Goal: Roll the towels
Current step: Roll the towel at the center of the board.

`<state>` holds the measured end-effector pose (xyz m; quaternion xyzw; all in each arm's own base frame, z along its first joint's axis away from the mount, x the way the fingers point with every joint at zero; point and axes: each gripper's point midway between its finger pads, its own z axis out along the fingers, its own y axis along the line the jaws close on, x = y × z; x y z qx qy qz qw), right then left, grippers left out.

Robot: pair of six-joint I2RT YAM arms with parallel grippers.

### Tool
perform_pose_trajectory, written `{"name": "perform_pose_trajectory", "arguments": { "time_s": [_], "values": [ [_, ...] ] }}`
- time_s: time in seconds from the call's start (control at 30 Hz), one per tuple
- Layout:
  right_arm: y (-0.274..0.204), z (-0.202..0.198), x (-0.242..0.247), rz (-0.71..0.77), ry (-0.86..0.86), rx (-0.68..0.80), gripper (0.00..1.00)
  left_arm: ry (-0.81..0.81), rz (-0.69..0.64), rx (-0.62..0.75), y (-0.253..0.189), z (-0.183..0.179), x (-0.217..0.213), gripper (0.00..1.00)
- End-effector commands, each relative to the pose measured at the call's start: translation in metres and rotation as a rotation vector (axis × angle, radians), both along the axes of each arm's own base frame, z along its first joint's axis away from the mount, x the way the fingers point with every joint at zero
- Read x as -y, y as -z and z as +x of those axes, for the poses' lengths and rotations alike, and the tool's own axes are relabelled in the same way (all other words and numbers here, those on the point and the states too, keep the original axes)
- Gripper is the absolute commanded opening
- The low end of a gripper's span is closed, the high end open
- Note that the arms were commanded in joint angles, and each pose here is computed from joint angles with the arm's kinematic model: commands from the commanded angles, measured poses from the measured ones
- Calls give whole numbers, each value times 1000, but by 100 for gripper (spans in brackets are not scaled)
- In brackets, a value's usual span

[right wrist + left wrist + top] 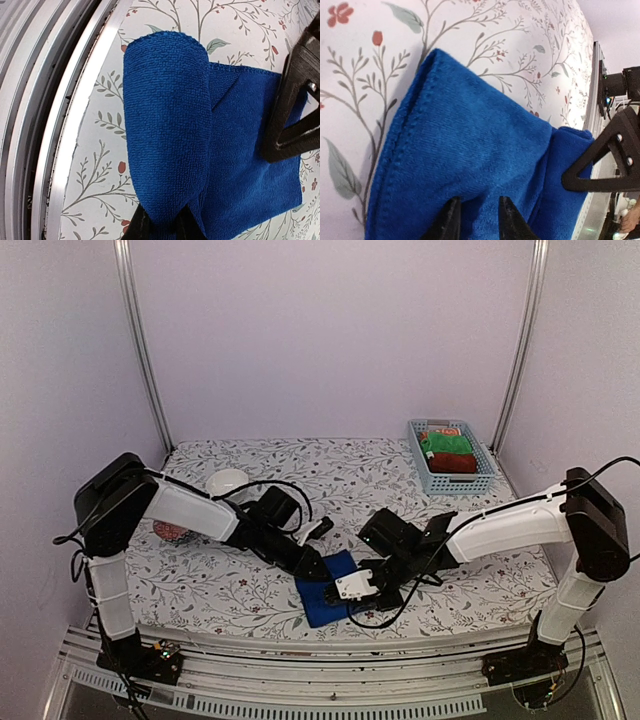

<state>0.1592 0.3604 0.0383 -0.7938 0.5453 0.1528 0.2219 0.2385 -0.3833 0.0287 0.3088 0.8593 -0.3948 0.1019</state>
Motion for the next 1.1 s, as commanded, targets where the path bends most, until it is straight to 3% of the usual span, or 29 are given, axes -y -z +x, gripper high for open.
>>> {"name": "perform_pose_trajectory", "arguments": {
  "time_s": [0.0, 0.2, 0.43, 0.57, 0.8, 0.93, 1.07],
  "values": [
    [10, -19, 8, -89, -13, -123, 9, -55, 117, -20, 34, 15, -6, 27],
    [4, -37, 9, -121, -49, -254, 8, -53, 160, -13, 42, 17, -10, 26],
    [11, -26, 6, -201, 19, -599, 7, -91, 158, 45, 30, 25, -15, 32],
    [24, -17, 8, -247, 64, -775, 7, -188, 90, 201, -19, 42, -26, 32],
    [53, -4, 15, -324, 158, -977, 8, -382, 68, 477, -101, 53, -76, 49],
    [70, 6, 17, -392, 210, -1039, 9, -355, 58, 595, -129, 29, -89, 52],
    [83, 14, 20, -432, 269, -1073, 9, -237, 65, 761, -146, -14, -76, 56]
  ]
}}
